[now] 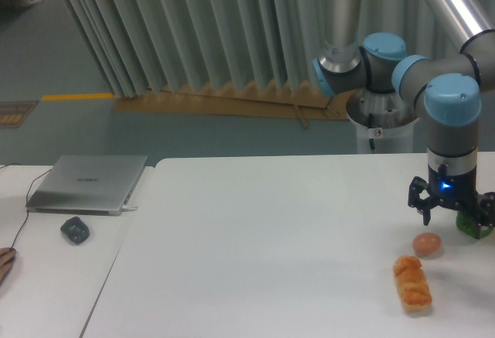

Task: Place the bread in the basket

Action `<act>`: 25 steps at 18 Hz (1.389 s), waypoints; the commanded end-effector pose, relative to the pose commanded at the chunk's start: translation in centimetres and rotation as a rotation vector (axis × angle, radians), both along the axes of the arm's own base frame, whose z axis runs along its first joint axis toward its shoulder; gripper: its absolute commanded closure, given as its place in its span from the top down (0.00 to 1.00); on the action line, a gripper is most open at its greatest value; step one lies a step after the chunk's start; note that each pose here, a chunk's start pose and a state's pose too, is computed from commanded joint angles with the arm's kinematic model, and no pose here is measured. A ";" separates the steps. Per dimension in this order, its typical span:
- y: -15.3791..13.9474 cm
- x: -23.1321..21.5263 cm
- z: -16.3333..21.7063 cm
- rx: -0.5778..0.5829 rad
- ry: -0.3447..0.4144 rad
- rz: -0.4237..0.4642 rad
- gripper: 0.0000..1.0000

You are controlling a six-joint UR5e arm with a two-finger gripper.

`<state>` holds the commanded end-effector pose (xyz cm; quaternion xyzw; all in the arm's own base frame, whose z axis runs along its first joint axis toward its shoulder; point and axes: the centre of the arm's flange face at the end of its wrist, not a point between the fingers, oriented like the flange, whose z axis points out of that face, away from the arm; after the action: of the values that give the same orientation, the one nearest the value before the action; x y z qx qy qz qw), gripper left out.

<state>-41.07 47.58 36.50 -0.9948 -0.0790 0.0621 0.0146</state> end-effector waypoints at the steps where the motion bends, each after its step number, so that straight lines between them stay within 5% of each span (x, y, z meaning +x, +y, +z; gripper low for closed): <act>1: 0.0 0.0 0.0 0.000 0.000 0.000 1.00; 17: 0.0 -0.1 0.1 0.002 -0.001 0.004 1.00; 20: -0.2 0.3 -2.1 0.014 -0.022 0.246 1.00; 22: 0.9 -0.2 -3.7 0.031 0.027 0.405 1.00; 25: 2.6 -0.3 -4.8 0.027 0.040 0.454 1.00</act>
<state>-41.40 50.15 31.68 -0.9499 -0.3012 0.0826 0.0150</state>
